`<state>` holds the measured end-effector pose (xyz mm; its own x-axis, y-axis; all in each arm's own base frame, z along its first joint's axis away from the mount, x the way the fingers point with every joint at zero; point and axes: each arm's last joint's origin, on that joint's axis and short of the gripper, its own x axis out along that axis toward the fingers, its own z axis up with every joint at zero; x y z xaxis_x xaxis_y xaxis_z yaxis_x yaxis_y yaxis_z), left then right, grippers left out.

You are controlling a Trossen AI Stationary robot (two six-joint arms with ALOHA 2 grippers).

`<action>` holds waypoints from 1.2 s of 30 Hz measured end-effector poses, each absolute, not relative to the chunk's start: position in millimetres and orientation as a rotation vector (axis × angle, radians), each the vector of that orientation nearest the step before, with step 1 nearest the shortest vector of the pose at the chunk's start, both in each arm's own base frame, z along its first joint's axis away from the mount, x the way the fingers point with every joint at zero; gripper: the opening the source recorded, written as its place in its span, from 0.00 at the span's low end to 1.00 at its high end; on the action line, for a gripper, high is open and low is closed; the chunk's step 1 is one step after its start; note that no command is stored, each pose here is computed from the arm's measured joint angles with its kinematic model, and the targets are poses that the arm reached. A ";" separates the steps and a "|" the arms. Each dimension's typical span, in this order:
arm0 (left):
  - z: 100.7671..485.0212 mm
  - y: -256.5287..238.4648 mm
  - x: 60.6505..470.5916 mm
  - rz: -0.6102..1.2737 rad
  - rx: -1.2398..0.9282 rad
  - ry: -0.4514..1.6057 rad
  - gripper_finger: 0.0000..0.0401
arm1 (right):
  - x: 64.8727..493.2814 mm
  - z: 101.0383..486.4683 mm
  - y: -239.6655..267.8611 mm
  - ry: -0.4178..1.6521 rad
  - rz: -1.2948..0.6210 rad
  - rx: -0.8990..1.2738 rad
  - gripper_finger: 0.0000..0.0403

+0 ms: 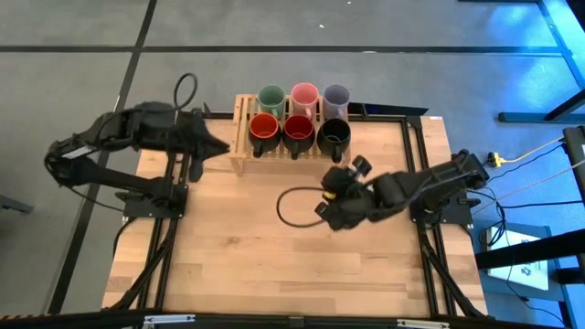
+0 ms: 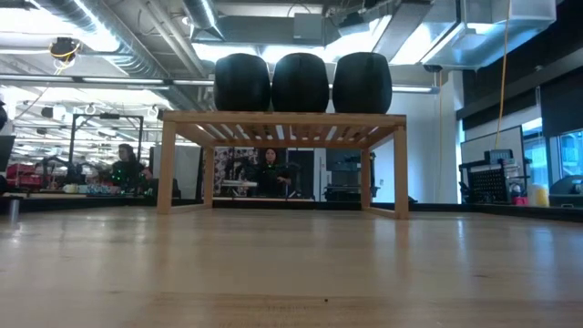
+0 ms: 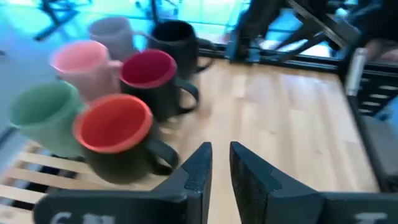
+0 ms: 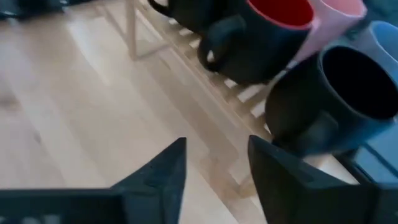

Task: Place coffee mugs
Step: Return to Home Position

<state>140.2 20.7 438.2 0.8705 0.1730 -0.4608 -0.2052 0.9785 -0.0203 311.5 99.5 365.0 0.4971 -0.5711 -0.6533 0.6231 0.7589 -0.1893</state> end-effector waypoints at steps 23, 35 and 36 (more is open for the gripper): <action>334.4 1.7 100.8 -0.154 -0.159 0.232 0.01 | 359.2 411.6 72.7 0.462 -0.115 0.133 0.01; 308.0 4.7 106.3 -0.065 -0.160 0.241 0.01 | 308.3 393.6 47.7 0.386 0.027 0.118 0.00; 308.2 5.0 106.2 -0.053 -0.157 0.239 0.01 | 299.3 389.9 43.9 0.352 0.041 0.128 0.00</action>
